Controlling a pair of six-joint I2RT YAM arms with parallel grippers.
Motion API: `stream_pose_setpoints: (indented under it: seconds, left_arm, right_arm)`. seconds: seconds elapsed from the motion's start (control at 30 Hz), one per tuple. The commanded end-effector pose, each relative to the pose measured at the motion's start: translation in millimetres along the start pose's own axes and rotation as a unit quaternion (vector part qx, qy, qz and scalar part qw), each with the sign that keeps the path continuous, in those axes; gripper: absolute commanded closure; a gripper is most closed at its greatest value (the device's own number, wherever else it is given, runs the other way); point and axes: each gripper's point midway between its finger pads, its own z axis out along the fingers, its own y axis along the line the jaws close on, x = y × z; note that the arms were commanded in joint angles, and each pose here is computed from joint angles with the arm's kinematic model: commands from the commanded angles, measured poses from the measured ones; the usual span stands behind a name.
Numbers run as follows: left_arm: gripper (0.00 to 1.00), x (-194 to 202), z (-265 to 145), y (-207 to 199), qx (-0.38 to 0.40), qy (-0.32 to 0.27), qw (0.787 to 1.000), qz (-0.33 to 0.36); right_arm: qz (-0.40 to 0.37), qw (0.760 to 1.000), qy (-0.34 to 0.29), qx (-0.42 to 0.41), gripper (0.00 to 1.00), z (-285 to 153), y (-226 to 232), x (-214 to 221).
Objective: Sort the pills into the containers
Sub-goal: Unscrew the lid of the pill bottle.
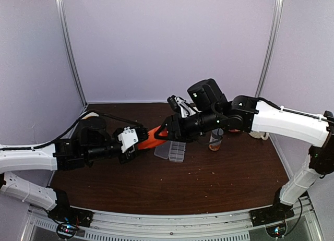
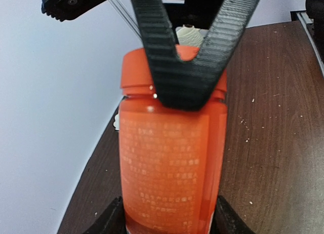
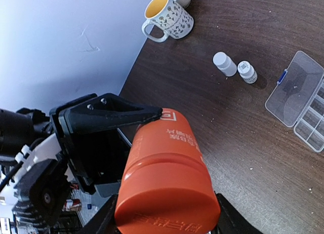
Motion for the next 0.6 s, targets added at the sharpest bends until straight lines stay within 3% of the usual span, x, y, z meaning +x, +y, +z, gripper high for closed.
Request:
stream_pose_setpoints:
  seconds: [0.0,0.27,0.4,0.57]
  left_arm:
    - [0.70,-40.6,-11.6,-19.6,0.083,-0.079,0.993,-0.030]
    - [0.71,-55.7,-35.7,-58.3,0.239,-0.108,0.962,-0.076]
    - [0.71,-72.3,-49.6,-73.8,0.328,-0.122,0.931,-0.101]
    - [0.75,-88.5,-62.6,-80.9,0.382,-0.137,0.908,-0.110]
  right_arm:
    - [-0.116,0.991,0.023,-0.069,0.55,-14.1,29.4,11.2]
    - [-0.293,0.953,0.021,-0.071,0.60,-29.4,24.1,28.1]
    - [-0.382,0.920,0.000,-0.087,0.56,-37.2,29.9,35.8]
    - [-0.451,0.886,-0.044,-0.100,0.50,-49.0,39.0,39.1]
